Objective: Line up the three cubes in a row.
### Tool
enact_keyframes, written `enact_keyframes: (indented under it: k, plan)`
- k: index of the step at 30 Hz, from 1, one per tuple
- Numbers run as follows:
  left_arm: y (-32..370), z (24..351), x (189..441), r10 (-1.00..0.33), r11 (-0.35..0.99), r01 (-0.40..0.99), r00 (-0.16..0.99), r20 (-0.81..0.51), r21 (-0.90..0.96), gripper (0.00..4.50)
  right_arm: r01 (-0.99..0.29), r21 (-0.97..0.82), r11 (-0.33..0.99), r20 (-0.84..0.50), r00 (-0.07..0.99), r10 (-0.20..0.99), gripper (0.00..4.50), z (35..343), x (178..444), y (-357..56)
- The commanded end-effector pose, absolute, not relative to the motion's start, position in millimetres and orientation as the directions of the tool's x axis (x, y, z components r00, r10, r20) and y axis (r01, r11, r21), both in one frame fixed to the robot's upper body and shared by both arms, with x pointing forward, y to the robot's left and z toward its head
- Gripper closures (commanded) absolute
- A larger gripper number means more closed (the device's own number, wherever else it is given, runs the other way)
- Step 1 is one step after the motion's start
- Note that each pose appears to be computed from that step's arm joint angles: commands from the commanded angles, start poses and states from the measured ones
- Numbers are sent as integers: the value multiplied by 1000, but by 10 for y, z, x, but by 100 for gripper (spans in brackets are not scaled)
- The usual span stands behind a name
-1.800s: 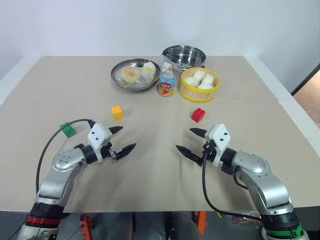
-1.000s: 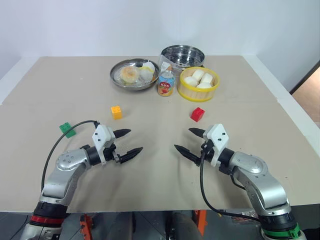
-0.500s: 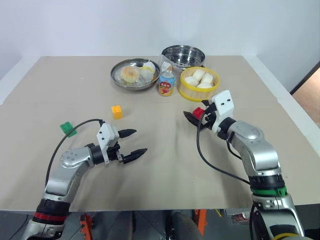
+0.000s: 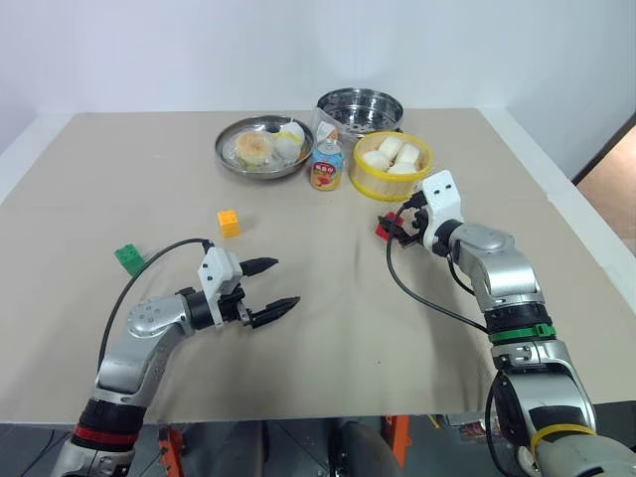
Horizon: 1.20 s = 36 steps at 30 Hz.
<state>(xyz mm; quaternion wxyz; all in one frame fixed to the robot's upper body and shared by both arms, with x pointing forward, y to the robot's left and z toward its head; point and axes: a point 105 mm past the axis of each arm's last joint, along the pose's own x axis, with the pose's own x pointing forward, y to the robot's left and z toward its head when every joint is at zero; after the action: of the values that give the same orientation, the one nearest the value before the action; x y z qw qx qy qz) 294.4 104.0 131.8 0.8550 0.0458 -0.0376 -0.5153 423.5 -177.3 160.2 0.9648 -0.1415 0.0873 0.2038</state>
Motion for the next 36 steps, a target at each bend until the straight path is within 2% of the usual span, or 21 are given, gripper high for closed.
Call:
enact_keyframes:
  k: [1, 6, 13, 16, 20, 23, 30, 36]
  plan:
    - [989, 1424, 2896, -891, 453, 878, 451, 50, 154, 2, -432, -248, 867, -197, 899, 391, 0, 1727, 4245, -1742]
    - [980, 1439, 2894, -891, 453, 878, 449, 59, 156, 2, -425, -232, 875, -214, 900, 380, 0, 1671, 4265, -1759]
    - [963, 1584, 2915, -884, 468, 845, 454, 116, 259, 2, -437, -224, 871, -228, 893, 389, 0, 1598, 4306, -1736]
    - [967, 1596, 2942, -874, 486, 828, 469, 128, 279, 0, -447, -219, 867, -217, 889, 403, 80, 1611, 4326, -1713]
    - [971, 1587, 2946, -872, 489, 824, 473, 128, 284, 0, -458, -225, 860, -198, 886, 420, 233, 1653, 4344, -1678]
    - [991, 1600, 2955, -866, 499, 818, 480, 140, 285, 0, -461, -235, 856, -193, 885, 423, 322, 1669, 4345, -1667]
    - [1034, 1568, 2957, -848, 529, 801, 507, 153, 281, 0, -536, -269, 800, -171, 844, 508, 326, 1787, 4208, -1506]
    - [1143, 1513, 2922, -821, 570, 778, 550, 151, 263, 0, -710, -259, 655, -184, 702, 688, 326, 1863, 3812, -1127]
